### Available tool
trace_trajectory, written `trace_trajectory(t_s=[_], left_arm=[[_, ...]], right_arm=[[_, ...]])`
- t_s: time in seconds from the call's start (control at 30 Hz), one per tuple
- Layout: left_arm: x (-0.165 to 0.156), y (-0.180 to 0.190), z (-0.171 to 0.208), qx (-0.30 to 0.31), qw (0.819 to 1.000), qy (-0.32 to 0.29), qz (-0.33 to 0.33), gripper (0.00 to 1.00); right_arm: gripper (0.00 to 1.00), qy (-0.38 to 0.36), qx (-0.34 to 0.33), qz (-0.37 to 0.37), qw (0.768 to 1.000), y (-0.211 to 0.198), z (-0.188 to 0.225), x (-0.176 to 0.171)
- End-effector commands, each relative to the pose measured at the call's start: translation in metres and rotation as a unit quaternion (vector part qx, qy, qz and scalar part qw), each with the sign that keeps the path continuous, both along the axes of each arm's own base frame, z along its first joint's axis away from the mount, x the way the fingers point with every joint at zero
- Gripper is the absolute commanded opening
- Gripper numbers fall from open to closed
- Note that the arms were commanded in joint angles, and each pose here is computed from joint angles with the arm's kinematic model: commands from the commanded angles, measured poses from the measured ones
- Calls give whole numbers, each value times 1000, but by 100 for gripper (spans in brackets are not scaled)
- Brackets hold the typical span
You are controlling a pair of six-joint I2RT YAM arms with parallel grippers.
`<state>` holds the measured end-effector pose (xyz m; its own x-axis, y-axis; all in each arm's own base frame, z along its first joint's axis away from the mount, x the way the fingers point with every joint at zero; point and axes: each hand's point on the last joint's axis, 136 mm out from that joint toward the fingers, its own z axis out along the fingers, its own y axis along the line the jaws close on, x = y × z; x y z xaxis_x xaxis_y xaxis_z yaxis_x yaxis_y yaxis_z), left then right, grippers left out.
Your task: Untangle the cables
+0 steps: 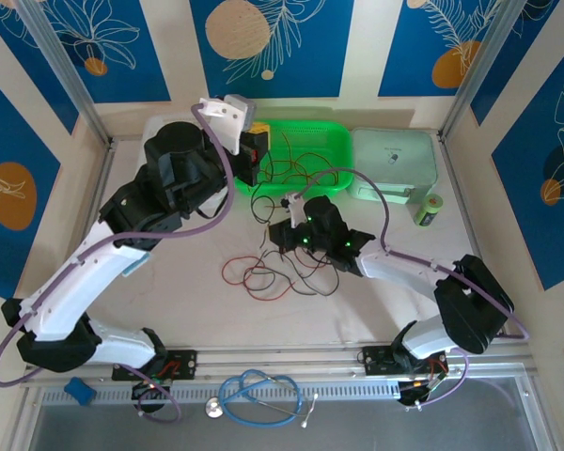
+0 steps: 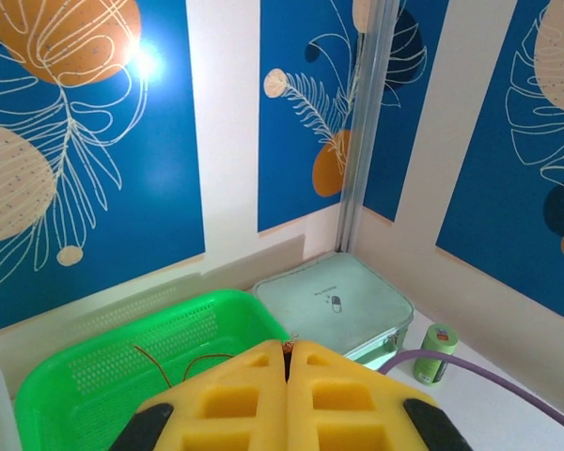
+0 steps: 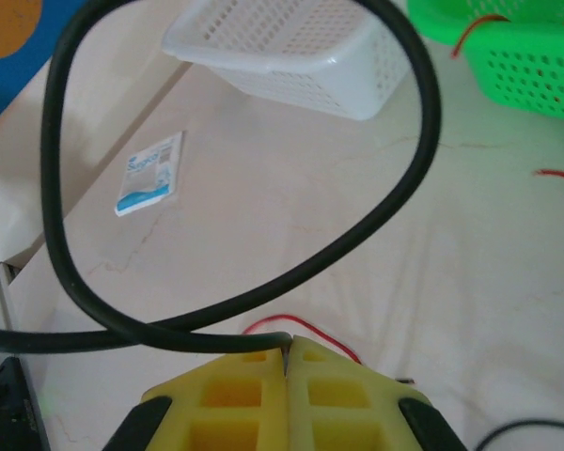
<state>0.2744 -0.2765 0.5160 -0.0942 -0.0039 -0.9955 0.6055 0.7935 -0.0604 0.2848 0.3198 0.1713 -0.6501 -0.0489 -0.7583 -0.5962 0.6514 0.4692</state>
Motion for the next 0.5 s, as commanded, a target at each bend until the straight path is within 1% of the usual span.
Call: trace_trajectory(t_s=[0.0,0.13,0.23,0.4,0.47], left_arm=[[-10,30,15,-8,999,-20,34,0],[-12,62,-4,18,996,-14,90,0],[-15,91,-24,38,989,-8,140,0],[-22,144,-55,76,969,0,233,0],[-24,159,-64,85,962,0,259,0]], right_arm=[[0,-2,3,-49,999,-29,14,1],[0,26,29,-78,996,-66,31,-4],[0,65,75,-78,992,-91,51,-12],[0,125,140,-79,979,-125,80,-23],[0,143,165,-75,973,-134,91,-27]])
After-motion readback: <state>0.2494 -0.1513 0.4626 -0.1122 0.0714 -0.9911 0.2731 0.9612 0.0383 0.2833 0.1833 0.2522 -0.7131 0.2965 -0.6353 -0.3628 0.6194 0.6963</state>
